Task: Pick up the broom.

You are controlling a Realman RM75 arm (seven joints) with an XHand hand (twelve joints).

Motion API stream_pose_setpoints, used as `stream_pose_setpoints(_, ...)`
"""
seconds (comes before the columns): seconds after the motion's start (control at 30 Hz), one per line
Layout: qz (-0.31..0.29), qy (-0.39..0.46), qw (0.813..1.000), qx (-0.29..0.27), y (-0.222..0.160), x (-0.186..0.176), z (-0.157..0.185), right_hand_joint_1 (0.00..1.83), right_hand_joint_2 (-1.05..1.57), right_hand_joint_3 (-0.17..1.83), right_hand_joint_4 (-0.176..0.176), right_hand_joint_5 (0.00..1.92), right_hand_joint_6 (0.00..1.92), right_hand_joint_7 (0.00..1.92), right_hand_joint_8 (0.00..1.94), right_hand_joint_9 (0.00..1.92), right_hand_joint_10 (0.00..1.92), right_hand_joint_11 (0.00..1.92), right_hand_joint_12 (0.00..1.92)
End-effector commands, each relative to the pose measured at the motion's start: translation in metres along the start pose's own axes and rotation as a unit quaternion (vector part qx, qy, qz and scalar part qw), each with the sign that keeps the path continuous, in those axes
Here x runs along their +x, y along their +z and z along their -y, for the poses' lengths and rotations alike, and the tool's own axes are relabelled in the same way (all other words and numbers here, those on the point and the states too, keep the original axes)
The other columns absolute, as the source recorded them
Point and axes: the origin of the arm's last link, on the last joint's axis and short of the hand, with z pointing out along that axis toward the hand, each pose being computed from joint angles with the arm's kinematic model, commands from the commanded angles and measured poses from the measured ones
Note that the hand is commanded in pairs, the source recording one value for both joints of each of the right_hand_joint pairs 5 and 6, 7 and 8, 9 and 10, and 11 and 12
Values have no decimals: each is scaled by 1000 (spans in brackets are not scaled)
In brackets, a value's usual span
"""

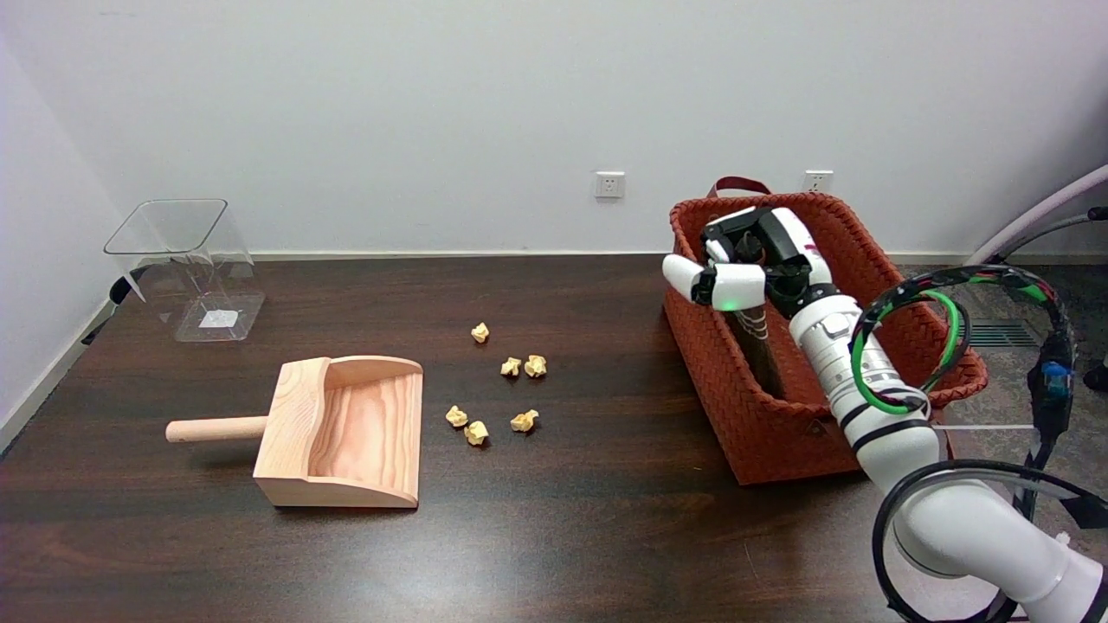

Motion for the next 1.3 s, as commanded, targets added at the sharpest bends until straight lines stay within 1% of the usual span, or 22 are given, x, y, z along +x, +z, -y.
stream_pose_setpoints(0.03,-32,0,998,48,19,13,27,1357,730,831,0,1920,1920,1920,1920,1920,1920,1920,1920)
stream_pose_setpoints(0.07,-34,0,998,52,21,14,30,1380,909,737,0,1920,1920,1920,1920,1920,1920,1920,1920)
stream_pose_setpoints(0.1,-38,0,998,57,23,17,33,1389,998,675,0,1920,1920,1920,1920,1920,1920,1920,1920)
stream_pose_setpoints(0.23,-55,7,995,80,35,28,48,1390,1112,566,0,1920,1920,1920,1920,1920,1920,1920,1920)
stream_pose_setpoints(0.47,-74,11,991,113,50,44,71,1386,1142,557,0,1920,1920,1920,1920,1920,1920,1920,1920)
stream_pose_setpoints(0.73,-56,51,987,139,71,50,100,1381,1158,547,0,1920,1920,1920,1920,1920,1920,1920,1920)
stream_pose_setpoints(0.87,-46,44,986,156,81,46,120,1379,1158,553,0,1920,1920,1920,1920,1920,1920,1920,1920)
stream_pose_setpoints(0.9,-34,47,987,148,84,39,118,1379,1158,553,0,1920,1920,1920,1920,1920,1920,1920,1920)
stream_pose_setpoints(0.93,-38,42,985,160,85,41,126,1379,1158,553,0,1920,1920,1920,1920,1920,1920,1920,1920)
stream_pose_setpoints(1.3,-2,6,977,212,100,10,174,1371,1171,550,0,1920,1920,1920,1920,1920,1920,1920,1920)
